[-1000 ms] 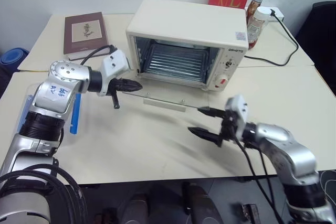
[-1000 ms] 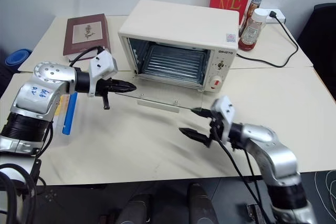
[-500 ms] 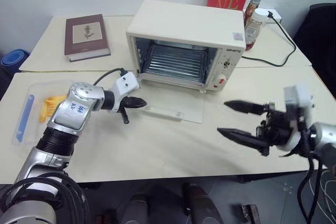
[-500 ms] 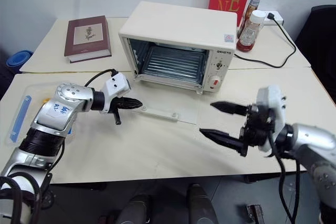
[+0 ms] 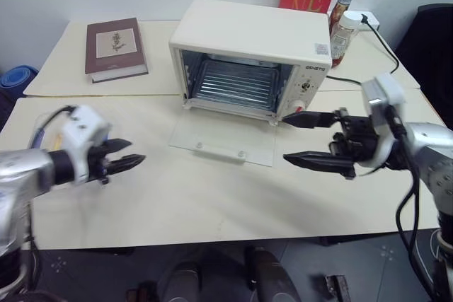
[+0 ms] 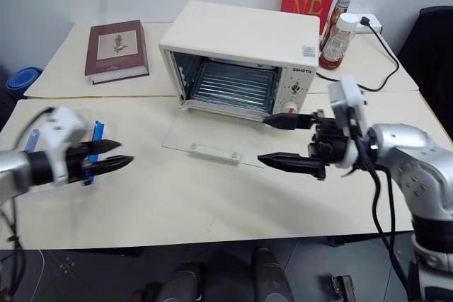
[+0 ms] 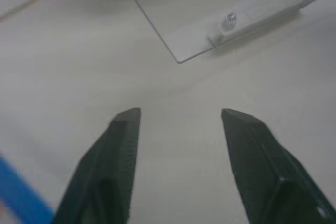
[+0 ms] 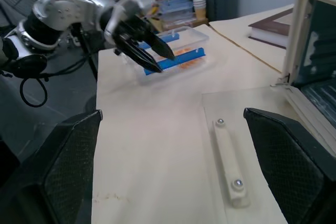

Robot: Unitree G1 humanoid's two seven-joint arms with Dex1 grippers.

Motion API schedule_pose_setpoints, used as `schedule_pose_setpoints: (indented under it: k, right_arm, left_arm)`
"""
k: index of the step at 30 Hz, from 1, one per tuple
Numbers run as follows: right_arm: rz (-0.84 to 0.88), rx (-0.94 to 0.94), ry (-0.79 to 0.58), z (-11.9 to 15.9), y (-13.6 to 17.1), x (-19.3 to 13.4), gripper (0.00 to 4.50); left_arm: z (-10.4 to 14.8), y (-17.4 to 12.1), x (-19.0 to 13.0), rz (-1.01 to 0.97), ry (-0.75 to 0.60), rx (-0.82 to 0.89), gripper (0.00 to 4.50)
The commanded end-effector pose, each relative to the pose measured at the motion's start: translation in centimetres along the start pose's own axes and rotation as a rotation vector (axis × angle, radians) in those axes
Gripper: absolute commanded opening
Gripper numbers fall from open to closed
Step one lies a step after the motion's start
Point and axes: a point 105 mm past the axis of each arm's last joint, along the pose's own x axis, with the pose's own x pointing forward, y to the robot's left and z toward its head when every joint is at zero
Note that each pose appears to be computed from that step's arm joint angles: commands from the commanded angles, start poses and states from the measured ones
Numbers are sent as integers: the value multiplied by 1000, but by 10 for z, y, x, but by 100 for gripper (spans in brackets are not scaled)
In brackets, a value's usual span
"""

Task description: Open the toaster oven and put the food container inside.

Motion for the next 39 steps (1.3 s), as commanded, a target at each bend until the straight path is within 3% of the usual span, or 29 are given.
schedule_pose_setpoints:
  k: [1, 4, 9, 11, 17, 24, 27, 33, 39]
  right_arm:
    - [65, -30, -12, 5, -5, 8, 450]
    - [99, -34, -3, 4, -10, 15, 450]
    - [123, -38, -1, 5, -14, 17, 450]
    - [134, -39, 2, 5, -14, 19, 450]
    - [144, -28, 3, 4, -14, 19, 450]
    - [158, -16, 12, 1, -13, 22, 450]
    - [155, -20, 10, 3, -13, 22, 450]
    - [162, 16, -8, 2, -13, 21, 450]
    - [188, 27, -26, -2, -14, 33, 450]
  left_arm:
    - [17, -27, -35, -77, -67, 84, 375]
    - [6, -19, -60, 13, 38, 94, 449]
    - [-11, 5, -95, 215, 171, 139, 449]
    - [-22, 10, -111, 305, 192, 76, 449]
    - [-55, -17, -129, 336, 254, 50, 449]
    - [-47, 21, -144, 455, 210, 89, 449]
    - [-52, 25, -151, 537, 165, -54, 449]
    - [-61, 3, -160, 642, 38, -407, 449]
    - [-103, -23, -149, 739, -34, -707, 449]
